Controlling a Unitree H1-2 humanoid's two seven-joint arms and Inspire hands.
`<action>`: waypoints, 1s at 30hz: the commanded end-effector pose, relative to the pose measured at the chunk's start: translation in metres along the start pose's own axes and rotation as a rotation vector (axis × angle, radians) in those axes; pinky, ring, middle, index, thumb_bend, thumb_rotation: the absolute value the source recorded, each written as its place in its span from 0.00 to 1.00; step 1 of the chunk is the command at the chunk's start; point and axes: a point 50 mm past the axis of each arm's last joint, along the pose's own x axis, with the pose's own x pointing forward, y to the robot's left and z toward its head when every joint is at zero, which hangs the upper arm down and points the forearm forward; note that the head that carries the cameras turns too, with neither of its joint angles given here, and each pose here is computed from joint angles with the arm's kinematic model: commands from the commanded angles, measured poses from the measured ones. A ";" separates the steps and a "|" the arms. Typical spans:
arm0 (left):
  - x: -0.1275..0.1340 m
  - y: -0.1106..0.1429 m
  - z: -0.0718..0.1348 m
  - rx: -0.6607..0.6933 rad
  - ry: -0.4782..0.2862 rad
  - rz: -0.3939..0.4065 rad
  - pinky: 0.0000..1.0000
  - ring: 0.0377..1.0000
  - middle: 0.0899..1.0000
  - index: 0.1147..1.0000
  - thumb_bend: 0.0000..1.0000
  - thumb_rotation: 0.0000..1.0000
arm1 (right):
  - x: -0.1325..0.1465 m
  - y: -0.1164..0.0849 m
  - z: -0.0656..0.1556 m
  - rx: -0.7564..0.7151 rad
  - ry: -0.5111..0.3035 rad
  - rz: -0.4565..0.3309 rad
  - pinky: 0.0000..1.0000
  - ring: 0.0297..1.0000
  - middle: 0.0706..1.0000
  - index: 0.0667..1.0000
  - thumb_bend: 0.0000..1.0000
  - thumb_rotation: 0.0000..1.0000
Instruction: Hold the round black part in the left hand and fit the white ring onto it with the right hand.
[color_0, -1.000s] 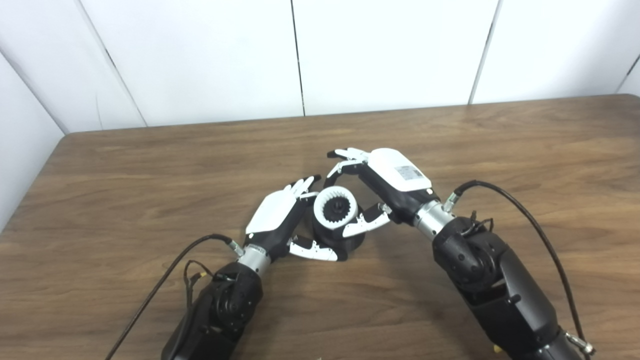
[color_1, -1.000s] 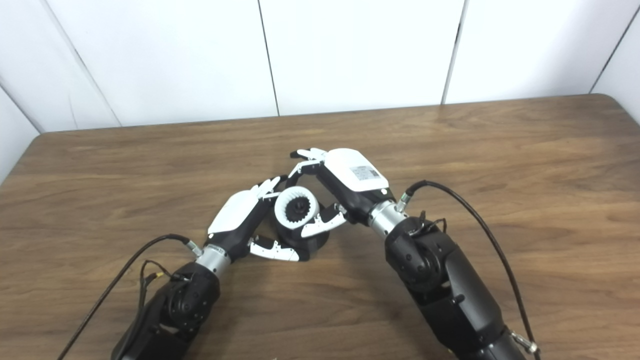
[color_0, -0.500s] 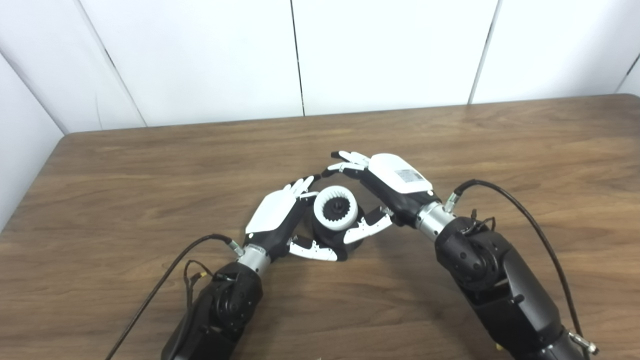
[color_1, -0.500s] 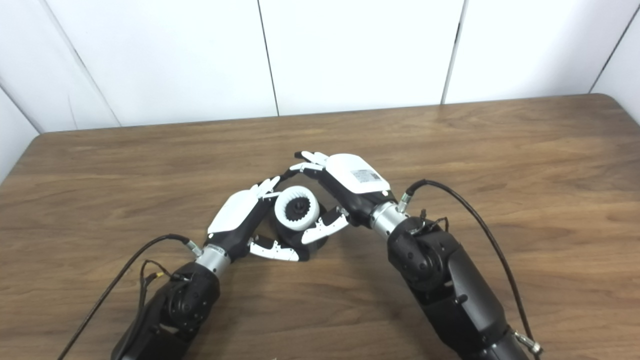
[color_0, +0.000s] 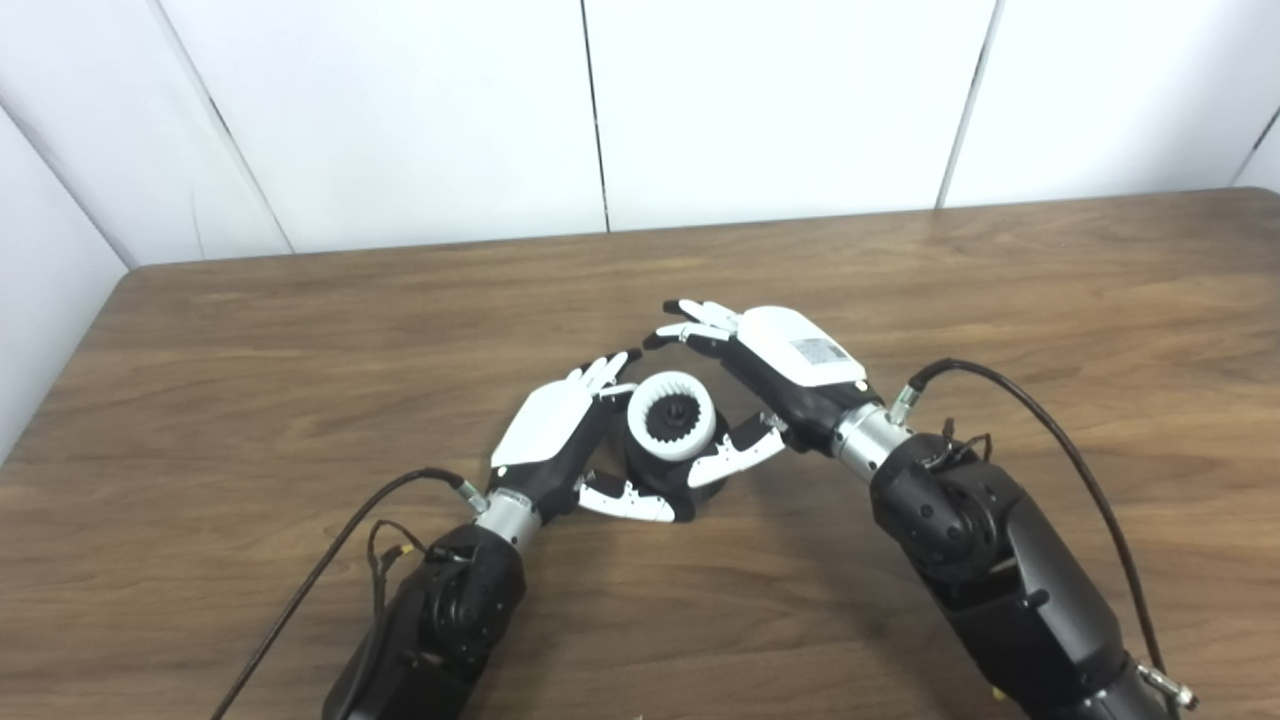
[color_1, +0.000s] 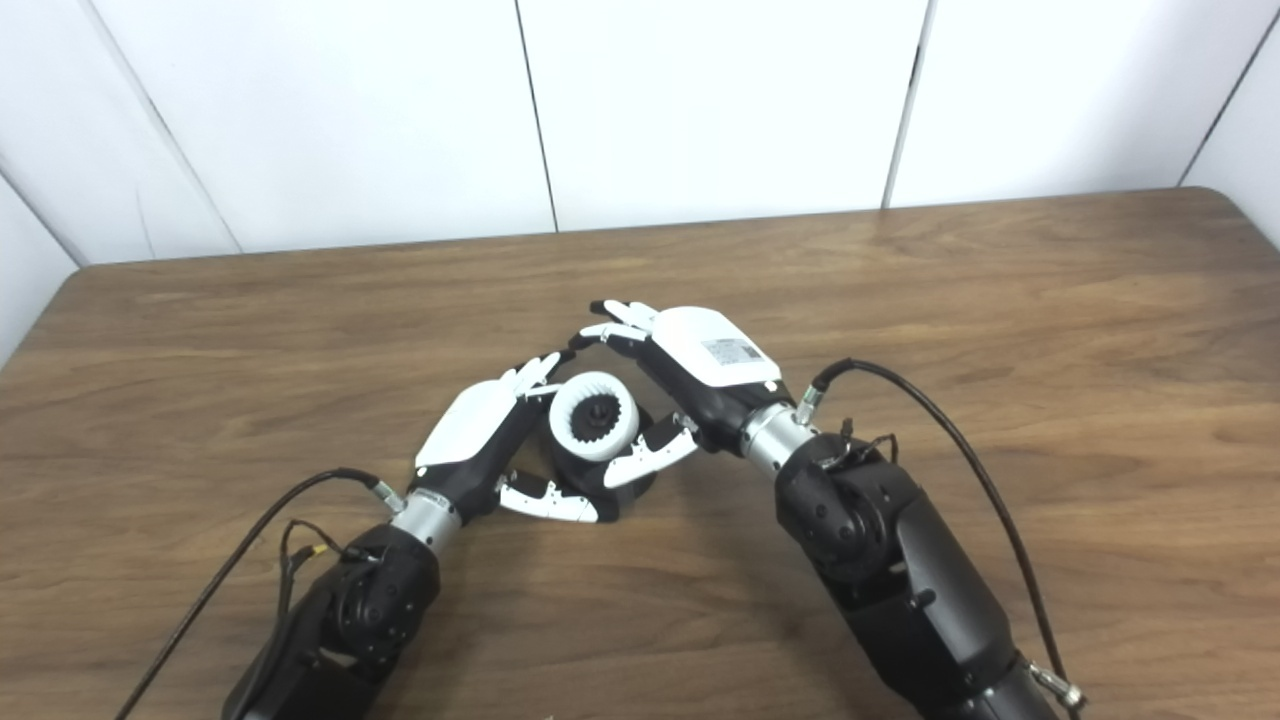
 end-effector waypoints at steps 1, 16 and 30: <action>-0.001 0.002 0.000 0.032 0.008 -0.021 1.00 1.00 1.00 0.61 0.98 0.42 | 0.004 -0.020 0.009 -0.014 -0.047 -0.075 0.90 0.95 0.94 0.79 0.85 0.39; -0.002 0.004 0.000 0.034 0.018 -0.026 1.00 1.00 1.00 0.62 0.98 0.39 | 0.002 -0.016 0.000 -0.031 0.011 -0.126 0.81 0.91 0.91 0.73 0.68 0.30; -0.002 0.007 0.000 0.034 0.020 -0.024 1.00 1.00 1.00 0.62 0.98 0.38 | 0.001 -0.017 -0.002 -0.027 0.009 -0.116 0.82 0.90 0.91 0.73 0.72 0.27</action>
